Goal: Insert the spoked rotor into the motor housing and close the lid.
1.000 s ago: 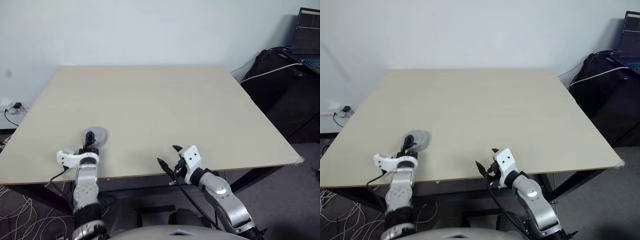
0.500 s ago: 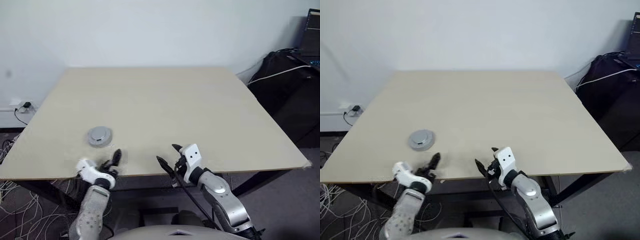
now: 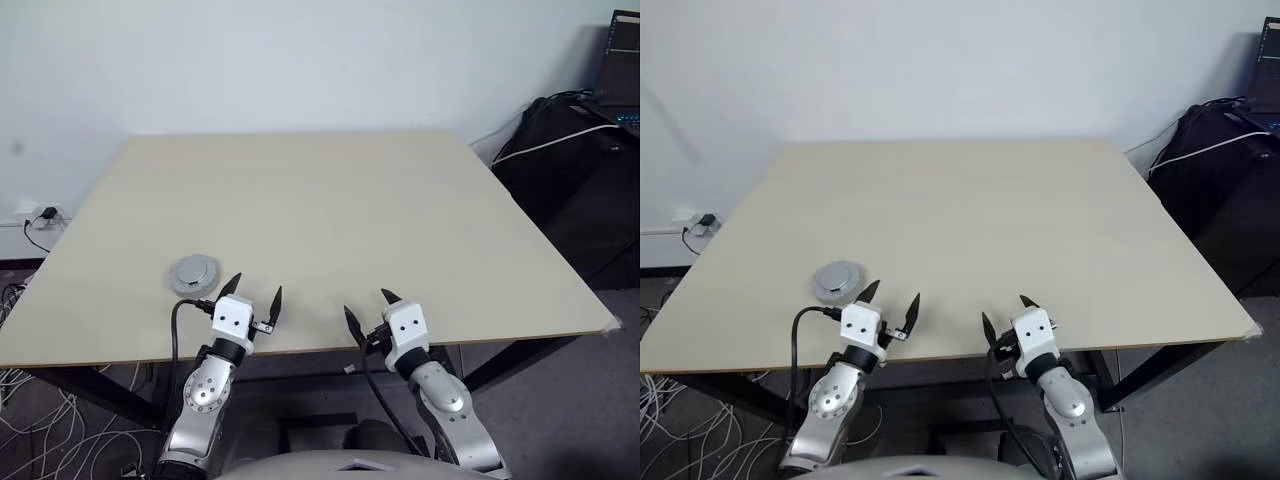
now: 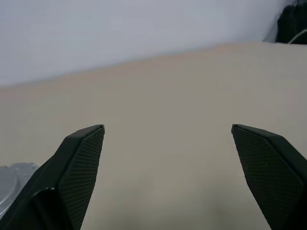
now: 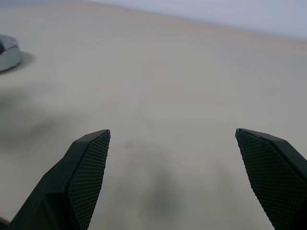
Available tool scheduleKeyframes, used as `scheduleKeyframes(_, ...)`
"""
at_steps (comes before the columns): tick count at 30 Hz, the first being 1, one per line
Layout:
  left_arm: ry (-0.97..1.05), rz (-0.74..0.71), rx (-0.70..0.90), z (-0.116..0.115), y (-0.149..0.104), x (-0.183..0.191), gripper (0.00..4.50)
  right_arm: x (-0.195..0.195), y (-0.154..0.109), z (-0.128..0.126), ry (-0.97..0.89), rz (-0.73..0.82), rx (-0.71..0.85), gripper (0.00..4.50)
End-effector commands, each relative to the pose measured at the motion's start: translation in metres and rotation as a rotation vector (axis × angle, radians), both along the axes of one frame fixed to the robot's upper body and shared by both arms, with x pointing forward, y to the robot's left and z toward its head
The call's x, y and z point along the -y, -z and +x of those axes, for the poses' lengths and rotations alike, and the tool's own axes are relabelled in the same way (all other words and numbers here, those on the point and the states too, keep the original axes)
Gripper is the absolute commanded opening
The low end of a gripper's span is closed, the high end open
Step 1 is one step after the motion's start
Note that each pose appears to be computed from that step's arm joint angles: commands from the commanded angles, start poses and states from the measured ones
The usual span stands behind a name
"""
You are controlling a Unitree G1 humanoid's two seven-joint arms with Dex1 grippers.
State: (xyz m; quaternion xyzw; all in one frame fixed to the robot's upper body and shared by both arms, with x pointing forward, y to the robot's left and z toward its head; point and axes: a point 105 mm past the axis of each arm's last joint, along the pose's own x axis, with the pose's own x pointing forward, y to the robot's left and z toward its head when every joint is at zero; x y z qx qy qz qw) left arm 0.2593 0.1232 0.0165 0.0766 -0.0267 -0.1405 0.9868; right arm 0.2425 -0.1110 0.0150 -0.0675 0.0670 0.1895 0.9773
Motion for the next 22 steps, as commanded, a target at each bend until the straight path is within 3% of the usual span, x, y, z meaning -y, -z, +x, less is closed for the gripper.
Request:
scheduleKeyframes(1,0.036,0.003,0.058,0.001,-0.01,0.007,4.48,0.001,-0.01,0.004,0.012,0.001,0.056,4.5)
scheduleKeyframes(22,-0.004,-0.056,-0.011,0.001,0.002,0.003,4.48,-0.001,-0.007,0.005,0.012,0.005,0.037,4.5)
